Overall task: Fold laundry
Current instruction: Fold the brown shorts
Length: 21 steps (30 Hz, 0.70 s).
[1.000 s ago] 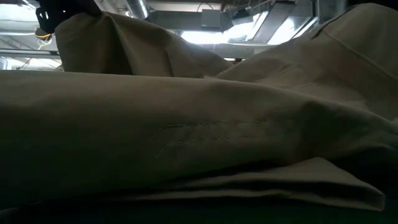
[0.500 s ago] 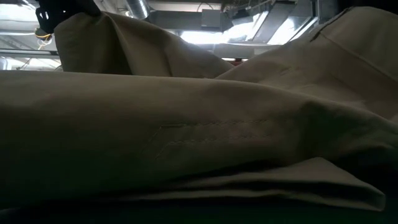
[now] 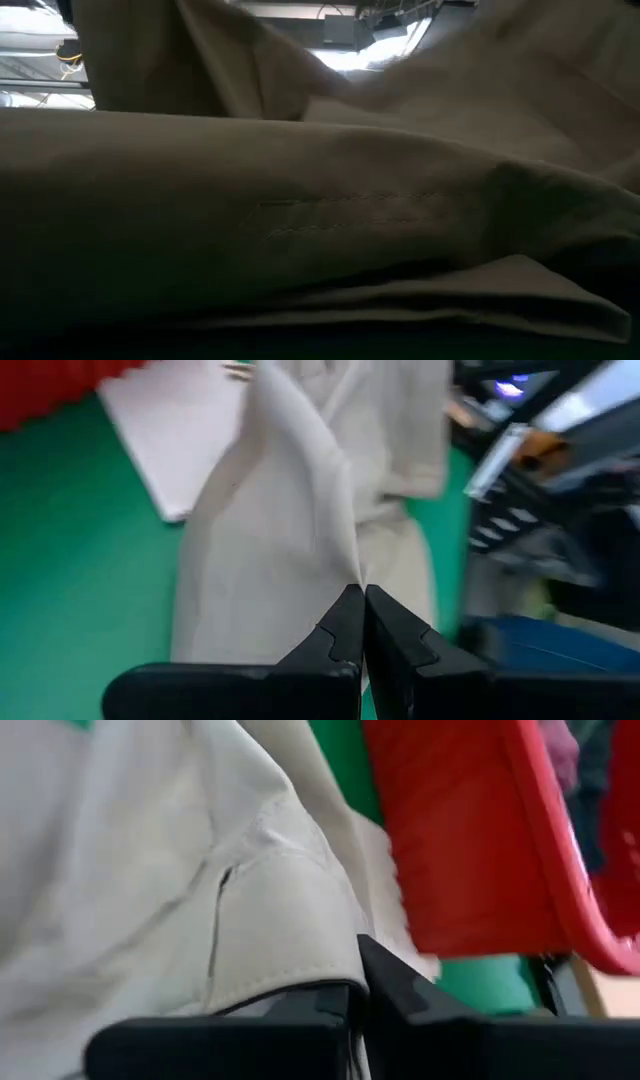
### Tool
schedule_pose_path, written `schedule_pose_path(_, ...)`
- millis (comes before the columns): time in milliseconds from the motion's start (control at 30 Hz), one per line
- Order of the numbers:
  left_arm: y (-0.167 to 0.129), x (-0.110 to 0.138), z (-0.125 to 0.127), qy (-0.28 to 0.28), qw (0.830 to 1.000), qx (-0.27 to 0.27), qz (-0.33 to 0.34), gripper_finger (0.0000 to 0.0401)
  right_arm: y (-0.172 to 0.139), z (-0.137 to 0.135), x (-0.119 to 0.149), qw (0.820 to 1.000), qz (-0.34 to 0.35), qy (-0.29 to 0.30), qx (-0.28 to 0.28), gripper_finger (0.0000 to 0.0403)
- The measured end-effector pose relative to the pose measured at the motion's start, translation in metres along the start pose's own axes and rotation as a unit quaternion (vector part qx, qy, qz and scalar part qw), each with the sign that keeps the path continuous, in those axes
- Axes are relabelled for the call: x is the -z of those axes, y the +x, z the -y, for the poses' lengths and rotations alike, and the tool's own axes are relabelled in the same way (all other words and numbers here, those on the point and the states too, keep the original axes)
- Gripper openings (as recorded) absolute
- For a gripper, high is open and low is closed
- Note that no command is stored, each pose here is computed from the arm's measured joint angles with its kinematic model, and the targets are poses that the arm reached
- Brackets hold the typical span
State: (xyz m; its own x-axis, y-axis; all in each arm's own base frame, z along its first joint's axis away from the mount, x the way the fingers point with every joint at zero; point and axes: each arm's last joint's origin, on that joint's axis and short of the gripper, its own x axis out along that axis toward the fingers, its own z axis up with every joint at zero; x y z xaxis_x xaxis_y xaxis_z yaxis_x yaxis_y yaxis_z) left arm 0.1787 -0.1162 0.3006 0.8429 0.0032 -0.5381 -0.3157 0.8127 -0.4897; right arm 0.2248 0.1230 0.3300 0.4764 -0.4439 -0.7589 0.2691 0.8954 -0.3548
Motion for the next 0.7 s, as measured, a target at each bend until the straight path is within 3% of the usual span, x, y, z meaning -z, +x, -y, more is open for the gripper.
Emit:
schedule_pose_path(267, -0.056, -0.034, 0.042, 0.021, 0.990, 0.134, -0.029, 0.0000, -0.071, -0.002, -0.025, 0.987, 0.121, 0.023, -0.105, 0.0005)
schedule_pose_path(500, -0.108, -0.041, 0.068, -0.008, 0.965, 0.247, -0.088, 0.0000, -0.130, -0.012, -0.028, 0.951, 0.231, 0.046, -0.202, 0.0004)
schedule_pose_path(600, -0.122, -0.039, 0.072, -0.012, 0.959, 0.264, -0.099, 0.0000, -0.148, -0.013, -0.028, 0.937, 0.279, 0.045, -0.205, 0.0004)
schedule_pose_path(700, -0.124, -0.035, 0.069, 0.003, 0.968, 0.236, -0.086, 0.0000, -0.154, -0.013, -0.026, 0.935, 0.304, 0.037, -0.178, 0.0004)
